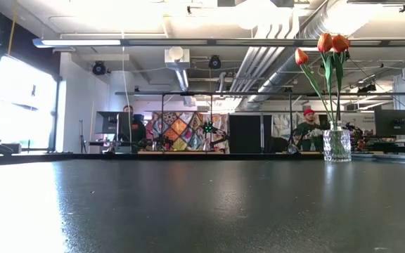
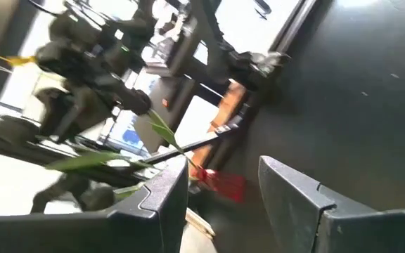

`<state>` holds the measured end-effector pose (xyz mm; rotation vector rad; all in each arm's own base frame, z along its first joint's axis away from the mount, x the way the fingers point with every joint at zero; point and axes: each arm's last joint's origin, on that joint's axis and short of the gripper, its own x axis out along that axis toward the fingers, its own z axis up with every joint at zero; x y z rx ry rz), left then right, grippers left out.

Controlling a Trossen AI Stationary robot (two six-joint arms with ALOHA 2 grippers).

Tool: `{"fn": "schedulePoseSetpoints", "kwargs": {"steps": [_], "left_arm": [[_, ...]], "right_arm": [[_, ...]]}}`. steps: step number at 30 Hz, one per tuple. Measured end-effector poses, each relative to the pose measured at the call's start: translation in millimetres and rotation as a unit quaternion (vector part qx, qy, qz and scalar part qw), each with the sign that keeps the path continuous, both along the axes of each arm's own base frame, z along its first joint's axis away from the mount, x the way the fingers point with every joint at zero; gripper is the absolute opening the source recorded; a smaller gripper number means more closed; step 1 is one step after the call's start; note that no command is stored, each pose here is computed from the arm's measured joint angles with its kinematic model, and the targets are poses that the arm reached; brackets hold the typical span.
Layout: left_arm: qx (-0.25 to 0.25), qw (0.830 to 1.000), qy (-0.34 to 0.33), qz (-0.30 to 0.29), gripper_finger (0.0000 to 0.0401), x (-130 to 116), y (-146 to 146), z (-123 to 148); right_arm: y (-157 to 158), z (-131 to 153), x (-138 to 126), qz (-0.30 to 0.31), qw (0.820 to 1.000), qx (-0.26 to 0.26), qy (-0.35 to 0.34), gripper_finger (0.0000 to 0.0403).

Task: Sort flowers into vase by color
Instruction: Put the black tulip into the red flower vase, then return to Home Position

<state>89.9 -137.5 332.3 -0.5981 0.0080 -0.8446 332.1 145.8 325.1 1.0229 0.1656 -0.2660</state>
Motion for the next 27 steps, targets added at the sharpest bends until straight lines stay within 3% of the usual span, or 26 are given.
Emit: {"fn": "schedulePoseSetpoints", "kwargs": {"steps": [8,13,19,27], "left_arm": [[0.018,1.0,0.011,-0.012,0.0294,-0.4,-0.7,-3.8],[0.04,0.999,-0.034,-0.007,0.0297,-3.9,4.2,0.2],[0.029,0.997,-0.078,0.004,0.0297,-9.5,13.6,9.0],[0.037,0.988,-0.141,0.053,0.0294,-14.4,24.6,23.2]], "right_arm": [[-1.0,12.3,4.0,0.012,0.998,-0.024,-0.054,0.0162],[0.5,15.7,4.6,0.036,0.997,-0.026,-0.069,0.0162],[0.6,14.4,5.4,0.048,0.996,-0.02,-0.065,0.0162],[10.0,-6.1,15.3,0.078,0.991,-0.109,-0.029,0.0162]]}}
